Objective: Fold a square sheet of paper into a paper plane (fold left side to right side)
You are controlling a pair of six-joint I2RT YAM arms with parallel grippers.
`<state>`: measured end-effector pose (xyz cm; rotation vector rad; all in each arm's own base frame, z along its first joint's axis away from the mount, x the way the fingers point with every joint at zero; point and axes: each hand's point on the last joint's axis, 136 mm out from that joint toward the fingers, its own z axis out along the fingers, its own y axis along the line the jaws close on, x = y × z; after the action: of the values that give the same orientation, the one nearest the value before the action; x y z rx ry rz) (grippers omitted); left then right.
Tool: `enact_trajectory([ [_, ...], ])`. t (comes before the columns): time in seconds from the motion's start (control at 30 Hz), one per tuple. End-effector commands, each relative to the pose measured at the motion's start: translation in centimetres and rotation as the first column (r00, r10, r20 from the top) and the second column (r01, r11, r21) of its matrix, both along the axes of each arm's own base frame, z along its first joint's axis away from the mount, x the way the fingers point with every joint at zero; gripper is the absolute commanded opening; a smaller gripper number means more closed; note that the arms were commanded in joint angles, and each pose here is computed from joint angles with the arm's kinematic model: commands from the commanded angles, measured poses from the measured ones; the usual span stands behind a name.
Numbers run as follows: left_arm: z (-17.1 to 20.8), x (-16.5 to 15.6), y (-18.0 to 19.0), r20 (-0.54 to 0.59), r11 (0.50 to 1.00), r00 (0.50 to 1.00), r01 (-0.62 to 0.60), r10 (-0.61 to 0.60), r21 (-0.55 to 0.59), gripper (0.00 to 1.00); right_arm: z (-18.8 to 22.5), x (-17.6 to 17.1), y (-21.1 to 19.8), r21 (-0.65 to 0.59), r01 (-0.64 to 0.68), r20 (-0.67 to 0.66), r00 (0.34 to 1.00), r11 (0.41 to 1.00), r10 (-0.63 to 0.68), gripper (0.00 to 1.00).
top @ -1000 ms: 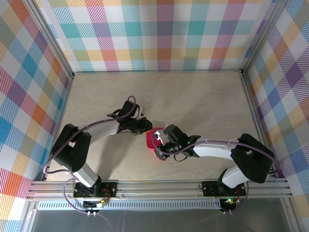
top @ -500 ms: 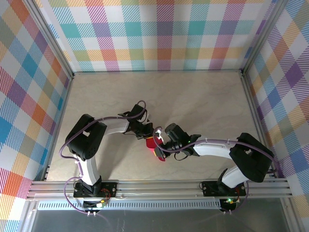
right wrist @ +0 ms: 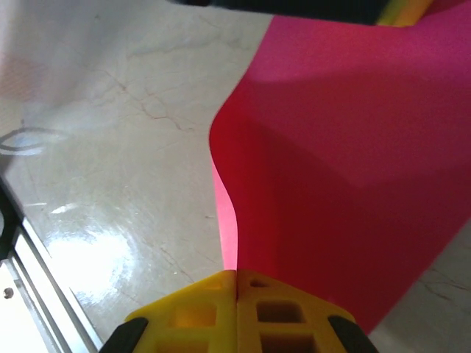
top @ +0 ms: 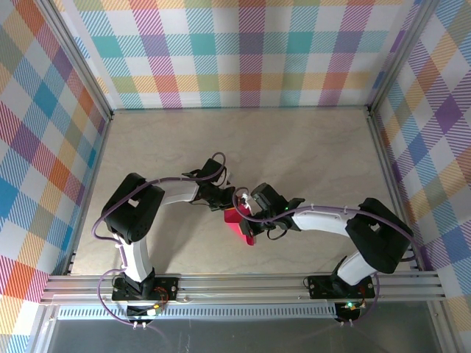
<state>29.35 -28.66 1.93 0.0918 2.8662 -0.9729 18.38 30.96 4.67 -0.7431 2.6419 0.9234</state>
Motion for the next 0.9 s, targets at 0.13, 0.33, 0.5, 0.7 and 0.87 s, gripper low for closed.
enact_trajectory([
  [0.13, -2.9, -1.3, 1.0, -0.043, 0.994, 0.999, 0.015, -0.01, 0.109, 0.01, -1.1, 1.4, -1.3, -0.114, 0.043, 0.002, 0.999, 0.993, -0.043, 0.0],
  [0.33, -2.8, -1.3, 0.9, -0.042, 0.994, 0.999, 0.018, -0.014, 0.111, 0.0, -1.6, 2.2, -1.7, -0.149, 0.065, 0.019, 0.998, 0.987, -0.063, 0.0],
  [0.5, -2.7, -1.3, 0.8, -0.04, 0.994, 0.999, 0.018, -0.014, 0.112, 0.0, -1.8, 2.5, -1.8, -0.157, 0.071, 0.024, 0.997, 0.985, -0.068, 0.0],
  [0.7, -2.6, -1.2, 0.8, -0.038, 0.993, 0.999, 0.017, -0.013, 0.113, 0.0, -1.8, 2.7, -1.8, -0.154, 0.076, 0.024, 0.997, 0.985, -0.073, 0.0],
  [0.87, -2.7, -1.2, 0.8, -0.038, 0.993, 0.999, 0.016, -0.012, 0.115, 0.0, -1.8, 2.9, -1.8, -0.149, 0.085, 0.026, 0.996, 0.985, -0.082, 0.0],
])
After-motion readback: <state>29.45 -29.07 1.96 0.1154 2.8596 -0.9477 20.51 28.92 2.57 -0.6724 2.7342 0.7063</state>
